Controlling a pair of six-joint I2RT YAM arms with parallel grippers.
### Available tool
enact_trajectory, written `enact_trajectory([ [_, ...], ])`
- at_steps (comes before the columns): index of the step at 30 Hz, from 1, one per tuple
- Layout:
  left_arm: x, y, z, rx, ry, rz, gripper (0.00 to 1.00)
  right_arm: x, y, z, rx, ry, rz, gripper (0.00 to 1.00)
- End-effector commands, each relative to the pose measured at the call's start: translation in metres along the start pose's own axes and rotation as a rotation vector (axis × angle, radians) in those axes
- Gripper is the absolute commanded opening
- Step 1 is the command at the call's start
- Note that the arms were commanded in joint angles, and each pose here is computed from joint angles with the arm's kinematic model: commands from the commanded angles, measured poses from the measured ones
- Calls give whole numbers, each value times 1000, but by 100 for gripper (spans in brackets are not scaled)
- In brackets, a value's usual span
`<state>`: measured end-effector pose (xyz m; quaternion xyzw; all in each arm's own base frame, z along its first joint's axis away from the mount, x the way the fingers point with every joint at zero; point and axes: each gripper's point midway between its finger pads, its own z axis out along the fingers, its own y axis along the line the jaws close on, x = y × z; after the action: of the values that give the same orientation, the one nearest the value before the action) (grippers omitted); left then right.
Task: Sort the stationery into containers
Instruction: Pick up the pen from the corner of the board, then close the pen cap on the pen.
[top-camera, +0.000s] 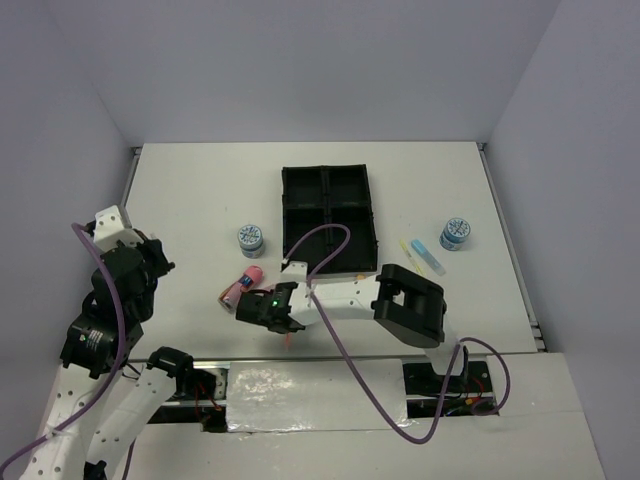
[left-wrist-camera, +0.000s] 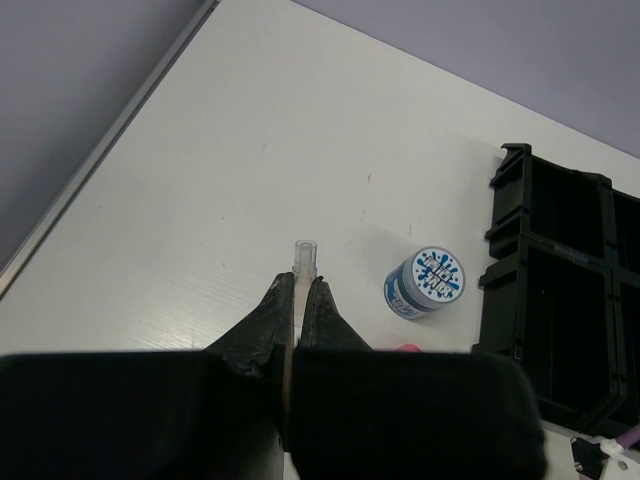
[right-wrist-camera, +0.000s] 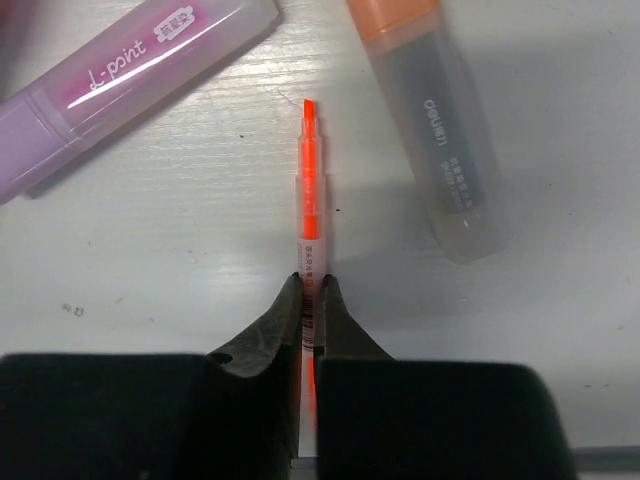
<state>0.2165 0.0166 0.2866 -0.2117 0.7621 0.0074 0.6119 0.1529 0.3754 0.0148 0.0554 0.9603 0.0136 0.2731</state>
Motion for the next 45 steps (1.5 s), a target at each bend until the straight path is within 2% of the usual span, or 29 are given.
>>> enact_trajectory([
  [1, -7, 1, 1, -9, -28, 6, 0, 19, 2, -4, -45, 65, 37, 0],
  [4, -8, 2, 0, -18, -29, 3, 0, 16, 3, -12, -118, 67, 16, 0],
  [7, -8, 4, 1, -33, -30, 0, 0, 4, 31, -38, -318, 54, -31, 0],
  [11, -6, 1, 2, -24, -12, 6, 0, -31, 47, -85, -554, -86, -191, 0],
  [12, -5, -4, 1, 5, -3, 3, 0, -56, 41, -112, -620, -161, -159, 0],
  [13, -6, -10, 1, 36, -4, 8, 0, -57, 20, -103, -615, -199, -217, 0],
  [15, -4, -26, 1, 113, 18, -15, 0, -88, -1, -128, -714, -277, -170, 0],
  [18, -4, -56, 3, 235, 59, -41, 0, -120, -29, -170, -819, -431, -225, 0],
  [19, 4, -75, 4, 317, 115, -39, 0, -124, -38, -174, -820, -481, -299, 0],
  [21, -4, -100, 3, 415, 121, -83, 0, -135, -58, -186, -806, -522, -318, 0],
  [22, 1, -118, 1, 498, 163, -90, 0, -144, -68, -186, -772, -540, -325, 0],
  [24, -14, -143, -4, 609, 137, -162, 0, -151, -79, -198, -802, -569, -311, 0],
  [25, -15, -155, -5, 664, 143, -184, 0, -149, -76, -206, -868, -557, -309, 0],
  [26, -30, -180, -19, 818, 114, -214, 0, -154, -78, -215, -915, -571, -285, 0],
  [28, -31, -204, -29, 960, 147, -288, 0, -147, -67, -223, -1036, -567, -282, 0],
  [29, -34, -216, -43, 1073, 157, -305, 0, -137, -59, -230, -1111, -533, -313, 0],
  [30, -46, -225, -51, 1153, 117, -371, 0, -130, -52, -226, -1126, -497, -330, 0],
  [33, -53, -233, -59, 1243, 91, -439, 0, -121, -31, -248, -1277, -436, -323, 0],
  [35, -50, -235, -58, 1253, 96, -456, 0, -120, -21, -265, -1374, -446, -323, 0],
  [37, -53, -236, -64, 1285, 77, -469, 0, -124, -16, -266, -1374, -456, -313, 0],
  [45, -34, -235, -72, 1290, 143, -488, 0, -139, -11, -253, -1282, -529, -348, 0],
])
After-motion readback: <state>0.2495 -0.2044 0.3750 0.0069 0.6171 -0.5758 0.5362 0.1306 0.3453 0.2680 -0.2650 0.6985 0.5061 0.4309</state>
